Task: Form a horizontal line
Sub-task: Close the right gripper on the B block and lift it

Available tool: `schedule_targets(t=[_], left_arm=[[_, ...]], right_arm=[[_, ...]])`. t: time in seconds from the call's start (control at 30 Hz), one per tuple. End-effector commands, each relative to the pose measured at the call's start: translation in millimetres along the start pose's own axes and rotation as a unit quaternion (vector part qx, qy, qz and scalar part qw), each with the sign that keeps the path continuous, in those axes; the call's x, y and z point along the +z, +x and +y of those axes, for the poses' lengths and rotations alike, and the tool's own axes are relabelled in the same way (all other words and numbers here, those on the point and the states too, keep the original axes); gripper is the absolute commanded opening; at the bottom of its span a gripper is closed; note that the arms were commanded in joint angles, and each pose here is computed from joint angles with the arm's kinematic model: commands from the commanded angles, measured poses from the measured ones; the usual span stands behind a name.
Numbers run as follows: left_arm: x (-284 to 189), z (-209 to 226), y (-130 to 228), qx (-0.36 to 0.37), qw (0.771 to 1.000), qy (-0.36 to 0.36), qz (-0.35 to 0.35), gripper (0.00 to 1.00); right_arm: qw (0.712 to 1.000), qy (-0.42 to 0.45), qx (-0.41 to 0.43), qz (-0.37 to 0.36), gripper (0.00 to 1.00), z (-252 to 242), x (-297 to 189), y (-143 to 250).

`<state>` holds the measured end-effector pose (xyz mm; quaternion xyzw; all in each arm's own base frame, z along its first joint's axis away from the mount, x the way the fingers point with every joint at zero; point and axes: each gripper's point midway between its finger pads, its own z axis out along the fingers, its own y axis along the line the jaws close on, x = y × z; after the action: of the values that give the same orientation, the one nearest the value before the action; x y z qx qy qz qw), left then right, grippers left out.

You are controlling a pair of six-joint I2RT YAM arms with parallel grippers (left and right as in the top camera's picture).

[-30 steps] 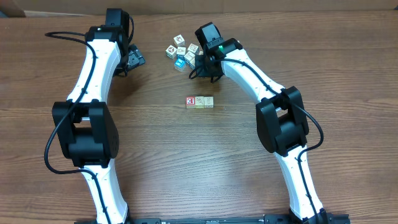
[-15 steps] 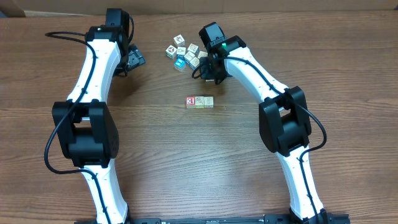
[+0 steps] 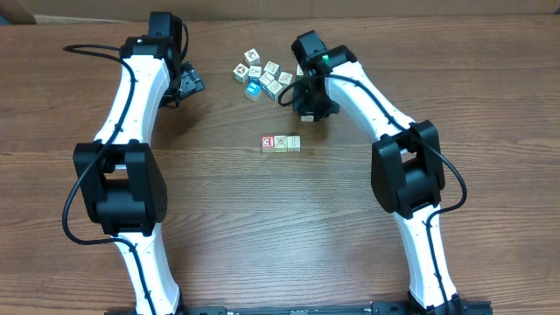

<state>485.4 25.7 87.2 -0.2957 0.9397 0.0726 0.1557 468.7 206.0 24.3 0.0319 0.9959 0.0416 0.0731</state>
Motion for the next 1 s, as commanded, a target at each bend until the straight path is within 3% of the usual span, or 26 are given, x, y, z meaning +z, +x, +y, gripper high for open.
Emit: schedule_targets(t=[0.0,0.57,0.97], left_arm=[[2.2,-4.7,-2.8,0.003,1.0,0.004,-0.002,1.0],[2.2,-4.9,-2.7,0.003,1.0,0.004,-0.002,1.0],[2.2,-4.8,-2.6,0.003,1.0,0.004,-0.002,1.0]], right_arm=[[1.0,0.009,0.024,-0.003,0.24,-7.3,-11.8,-1.3],[0.997,0.013,0.027,0.076,0.24,-11.2,-14.5,35.8],[0.997,0.008,0.027,0.07,0.24,-9.1,-14.0,32.9]])
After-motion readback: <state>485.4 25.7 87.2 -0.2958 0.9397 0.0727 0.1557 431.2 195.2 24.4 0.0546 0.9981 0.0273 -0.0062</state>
